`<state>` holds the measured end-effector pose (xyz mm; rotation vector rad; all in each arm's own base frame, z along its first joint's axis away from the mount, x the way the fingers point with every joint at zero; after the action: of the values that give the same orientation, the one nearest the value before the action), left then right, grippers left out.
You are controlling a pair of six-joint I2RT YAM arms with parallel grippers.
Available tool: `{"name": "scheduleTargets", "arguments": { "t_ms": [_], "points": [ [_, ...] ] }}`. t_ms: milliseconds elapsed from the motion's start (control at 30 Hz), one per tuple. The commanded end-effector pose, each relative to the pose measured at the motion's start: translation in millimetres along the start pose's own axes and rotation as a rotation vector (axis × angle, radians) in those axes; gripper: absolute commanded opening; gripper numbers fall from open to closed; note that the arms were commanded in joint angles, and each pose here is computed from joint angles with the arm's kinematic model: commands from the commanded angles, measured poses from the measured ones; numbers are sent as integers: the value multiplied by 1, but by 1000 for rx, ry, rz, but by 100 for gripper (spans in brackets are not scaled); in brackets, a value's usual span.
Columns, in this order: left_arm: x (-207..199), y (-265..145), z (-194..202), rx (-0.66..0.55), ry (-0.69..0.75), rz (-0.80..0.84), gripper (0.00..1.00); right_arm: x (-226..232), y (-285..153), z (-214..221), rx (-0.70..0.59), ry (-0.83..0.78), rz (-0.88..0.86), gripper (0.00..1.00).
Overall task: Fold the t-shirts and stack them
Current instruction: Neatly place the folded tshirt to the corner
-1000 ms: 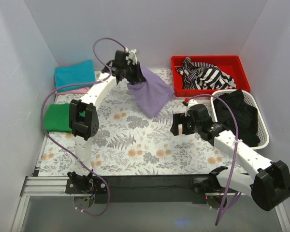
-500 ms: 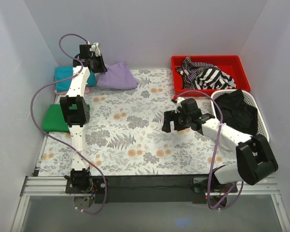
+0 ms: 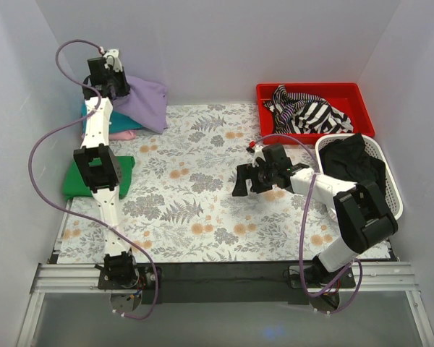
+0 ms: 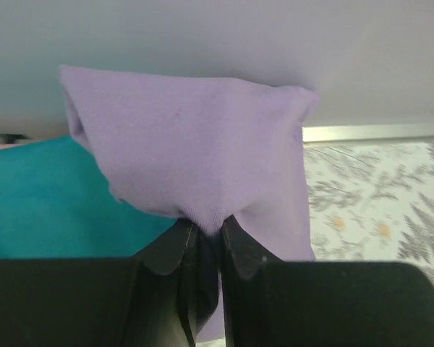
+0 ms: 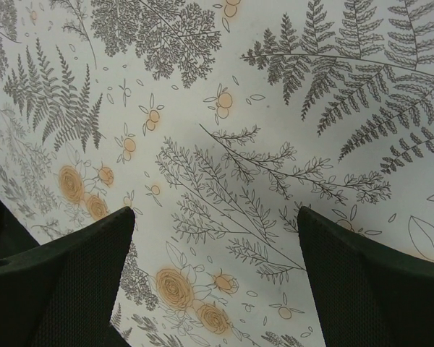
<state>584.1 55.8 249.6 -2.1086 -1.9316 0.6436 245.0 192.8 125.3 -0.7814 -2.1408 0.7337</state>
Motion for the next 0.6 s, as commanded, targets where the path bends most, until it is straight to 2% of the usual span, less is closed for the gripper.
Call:
{"name": "scheduleTargets", "arguments": {
  "t_ms": [0,167,300,400,433,533,567],
  "points": [
    [38,-58,-73,-241,65,-132,0,6,0,-19,-53,-25,-55,98],
    [71,-68,-87,-323,82,-190,0,5,4,-16,-35,-11,-80,98],
    [90,-57,-67,-267,78,-232,0,5,6,-14,-25,-4,-92,98],
    [109,-40,-38,-200,69,-320,0,4,8,-12,-12,-2,-99,98],
    [113,-38,-32,-187,62,-367,6,5,8,-12,-10,-1,-102,98],
    [122,-22,-11,-152,65,-373,13,5,8,-10,-7,2,-106,98],
    [123,-17,-3,-134,59,-367,25,4,9,-9,-2,4,-107,98]
  ]
}}
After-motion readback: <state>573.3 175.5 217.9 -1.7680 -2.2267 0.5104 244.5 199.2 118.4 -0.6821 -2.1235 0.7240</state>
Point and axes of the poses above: each gripper's point midway between its finger pads, its own y axis out along the fingers, its own x axis along the line the jaws close on, z = x × y, the point moved 9 cm from there along -y, back along the fingers, and after that the axes turned 6 degrees about -y, right-handed, at the moved point
